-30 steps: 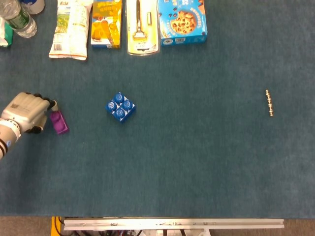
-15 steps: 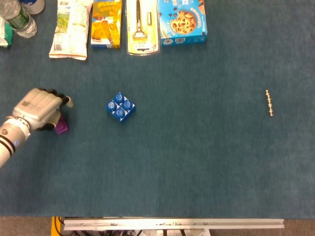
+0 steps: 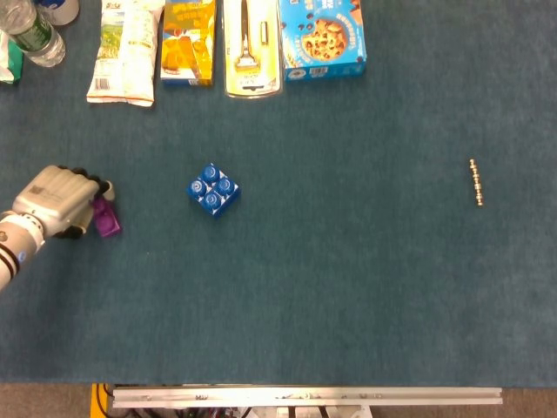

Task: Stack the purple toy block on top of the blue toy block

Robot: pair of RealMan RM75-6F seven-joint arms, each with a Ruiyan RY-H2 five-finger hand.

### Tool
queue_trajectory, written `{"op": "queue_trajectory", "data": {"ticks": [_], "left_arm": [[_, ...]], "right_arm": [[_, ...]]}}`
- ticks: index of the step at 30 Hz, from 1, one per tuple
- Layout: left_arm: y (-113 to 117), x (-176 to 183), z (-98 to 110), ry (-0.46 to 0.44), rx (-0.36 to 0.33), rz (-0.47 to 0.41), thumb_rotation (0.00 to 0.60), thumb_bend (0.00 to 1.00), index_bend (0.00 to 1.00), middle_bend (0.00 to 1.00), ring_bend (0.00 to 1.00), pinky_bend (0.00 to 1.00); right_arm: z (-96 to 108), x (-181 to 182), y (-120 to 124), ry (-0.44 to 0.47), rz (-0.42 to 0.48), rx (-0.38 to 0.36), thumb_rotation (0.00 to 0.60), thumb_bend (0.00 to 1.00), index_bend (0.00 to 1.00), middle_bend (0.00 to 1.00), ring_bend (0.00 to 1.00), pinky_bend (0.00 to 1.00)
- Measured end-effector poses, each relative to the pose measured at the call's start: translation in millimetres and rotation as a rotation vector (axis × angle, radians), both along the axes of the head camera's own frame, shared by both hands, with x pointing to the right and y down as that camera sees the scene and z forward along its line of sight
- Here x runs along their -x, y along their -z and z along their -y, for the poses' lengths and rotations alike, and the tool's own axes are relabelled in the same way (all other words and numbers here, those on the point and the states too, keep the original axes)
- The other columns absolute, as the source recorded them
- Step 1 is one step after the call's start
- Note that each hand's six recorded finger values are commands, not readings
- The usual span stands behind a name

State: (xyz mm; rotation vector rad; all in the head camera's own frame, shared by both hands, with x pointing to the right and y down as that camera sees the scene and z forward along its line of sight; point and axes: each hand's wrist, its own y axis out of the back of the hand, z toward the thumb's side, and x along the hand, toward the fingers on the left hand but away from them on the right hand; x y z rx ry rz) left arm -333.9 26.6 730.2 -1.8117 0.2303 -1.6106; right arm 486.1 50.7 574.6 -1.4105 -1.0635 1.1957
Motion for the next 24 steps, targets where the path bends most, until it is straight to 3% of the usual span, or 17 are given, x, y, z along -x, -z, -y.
{"op": "queue_trajectory", "data": {"ticks": [24], "left_arm": [[13,22,-16,0.065,0.007,0.012,0.600,0.68,0.25,0.29,0.21,0.25]], "right_arm": [[-3,4,2,0.008,0.002,-0.007,0.600,0.35,0.34,0.42,0.35,0.39]]}}
